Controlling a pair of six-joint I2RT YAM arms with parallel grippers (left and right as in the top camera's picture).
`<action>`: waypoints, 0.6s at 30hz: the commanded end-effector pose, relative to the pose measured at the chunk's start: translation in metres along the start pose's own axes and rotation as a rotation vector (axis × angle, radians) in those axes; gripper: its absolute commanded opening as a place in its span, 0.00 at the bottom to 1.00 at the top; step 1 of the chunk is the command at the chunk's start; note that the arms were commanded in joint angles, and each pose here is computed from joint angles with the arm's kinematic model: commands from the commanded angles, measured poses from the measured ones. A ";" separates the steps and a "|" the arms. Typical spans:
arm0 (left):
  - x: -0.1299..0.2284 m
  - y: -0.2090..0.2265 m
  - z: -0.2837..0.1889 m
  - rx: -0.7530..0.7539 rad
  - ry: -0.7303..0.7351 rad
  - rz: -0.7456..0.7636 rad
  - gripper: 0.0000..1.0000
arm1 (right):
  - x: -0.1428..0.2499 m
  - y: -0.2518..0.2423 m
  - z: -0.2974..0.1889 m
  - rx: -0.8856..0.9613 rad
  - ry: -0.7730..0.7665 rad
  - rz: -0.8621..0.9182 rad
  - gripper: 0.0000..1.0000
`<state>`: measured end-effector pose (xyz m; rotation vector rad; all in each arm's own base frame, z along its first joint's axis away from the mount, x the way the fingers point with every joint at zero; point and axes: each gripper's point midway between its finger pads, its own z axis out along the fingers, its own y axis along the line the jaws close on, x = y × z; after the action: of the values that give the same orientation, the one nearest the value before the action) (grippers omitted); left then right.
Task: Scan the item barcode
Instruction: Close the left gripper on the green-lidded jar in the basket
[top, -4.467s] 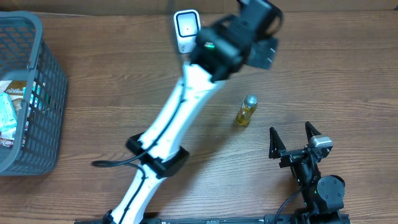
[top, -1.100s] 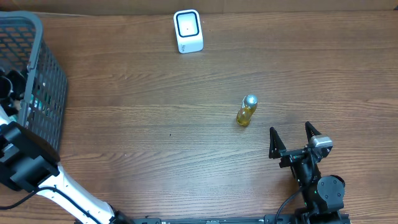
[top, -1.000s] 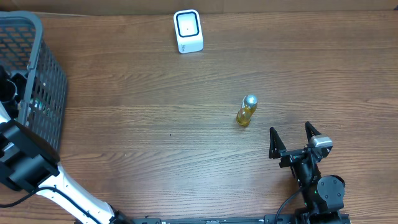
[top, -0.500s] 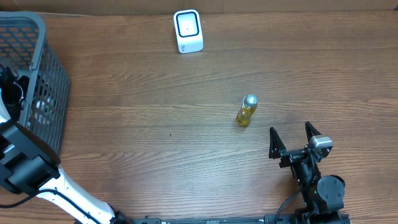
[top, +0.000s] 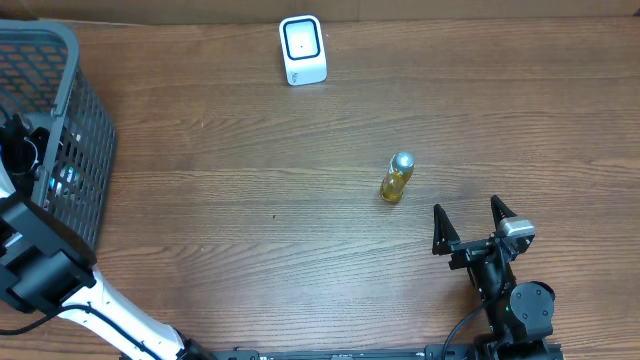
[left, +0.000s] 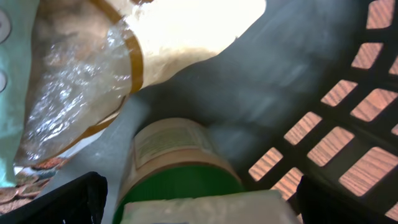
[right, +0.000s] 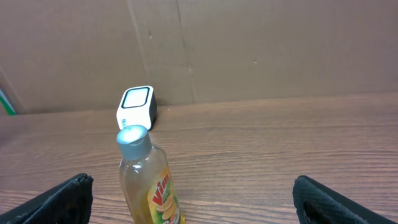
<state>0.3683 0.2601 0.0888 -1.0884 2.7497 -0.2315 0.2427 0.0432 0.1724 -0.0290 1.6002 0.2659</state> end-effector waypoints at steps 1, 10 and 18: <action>-0.001 0.004 -0.003 -0.022 -0.001 0.016 1.00 | 0.002 0.001 0.000 -0.007 -0.001 0.000 1.00; 0.002 0.018 -0.003 -0.104 0.007 -0.032 1.00 | 0.002 0.001 0.000 -0.007 -0.001 0.000 1.00; 0.009 0.025 0.016 -0.118 0.024 -0.037 0.97 | 0.002 0.001 0.000 -0.007 -0.001 0.000 1.00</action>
<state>0.3573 0.2717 0.0776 -1.1311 2.7759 -0.1046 0.2427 0.0432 0.1724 -0.0286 1.6003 0.2662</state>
